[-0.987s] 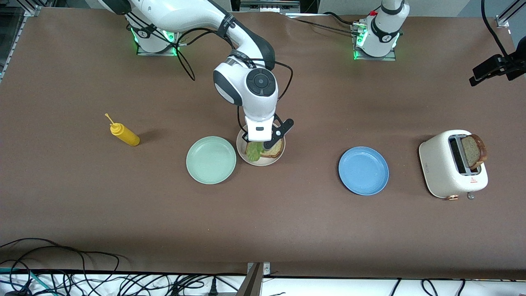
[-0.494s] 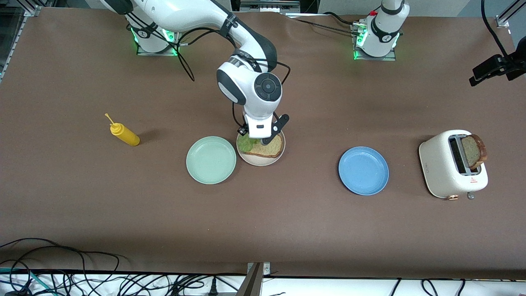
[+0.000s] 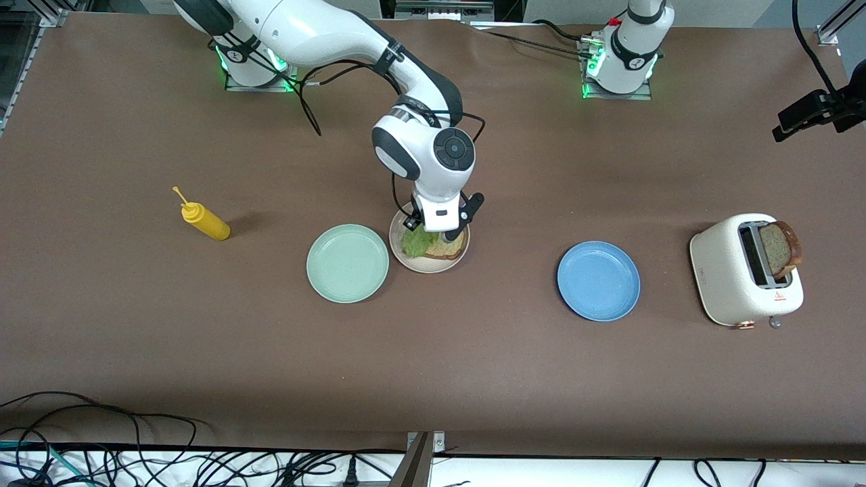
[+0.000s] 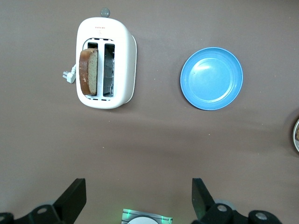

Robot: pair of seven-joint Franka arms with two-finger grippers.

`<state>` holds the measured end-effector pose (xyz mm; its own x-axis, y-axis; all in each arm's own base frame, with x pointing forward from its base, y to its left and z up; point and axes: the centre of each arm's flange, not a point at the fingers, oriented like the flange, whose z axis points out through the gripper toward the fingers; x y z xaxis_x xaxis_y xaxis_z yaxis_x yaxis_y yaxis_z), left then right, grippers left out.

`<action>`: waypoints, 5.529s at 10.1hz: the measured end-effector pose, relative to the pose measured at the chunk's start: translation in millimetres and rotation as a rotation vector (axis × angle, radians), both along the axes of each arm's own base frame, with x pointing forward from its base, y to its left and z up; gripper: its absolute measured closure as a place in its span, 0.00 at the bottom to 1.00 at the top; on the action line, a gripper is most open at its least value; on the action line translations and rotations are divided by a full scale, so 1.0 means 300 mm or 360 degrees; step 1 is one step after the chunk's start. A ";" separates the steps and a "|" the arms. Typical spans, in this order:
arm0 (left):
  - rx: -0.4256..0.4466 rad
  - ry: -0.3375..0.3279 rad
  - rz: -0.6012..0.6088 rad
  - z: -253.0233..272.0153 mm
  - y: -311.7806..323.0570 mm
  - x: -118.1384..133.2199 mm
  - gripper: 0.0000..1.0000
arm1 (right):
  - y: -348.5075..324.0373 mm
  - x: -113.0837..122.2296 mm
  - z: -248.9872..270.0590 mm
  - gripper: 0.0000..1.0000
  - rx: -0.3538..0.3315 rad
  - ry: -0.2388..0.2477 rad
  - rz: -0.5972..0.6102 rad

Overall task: Make sandwich on beige plate with both arms
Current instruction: 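Lower the lettuce onto the bread and open the right gripper, then move the right gripper to the mustard while the left gripper reaches the toaster, then grasp the mustard bottle with the right gripper while the left lifts toast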

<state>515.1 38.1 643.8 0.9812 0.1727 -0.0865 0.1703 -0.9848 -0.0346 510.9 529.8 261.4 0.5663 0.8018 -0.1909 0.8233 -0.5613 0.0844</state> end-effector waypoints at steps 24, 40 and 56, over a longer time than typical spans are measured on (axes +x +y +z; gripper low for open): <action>0.0228 0.0208 0.0037 -0.208 0.099 0.107 0.00 | -1.061 0.426 0.825 0.00 0.0063 0.0058 -0.0957; 0.0085 0.0249 0.0002 -0.891 0.535 0.421 0.01 | -2.481 0.009 0.184 0.00 0.1374 0.0299 -0.0480; -0.0024 0.0342 -0.0002 -0.309 0.447 0.244 0.91 | -2.443 -0.033 -0.505 0.00 0.2270 -0.0343 0.0629</action>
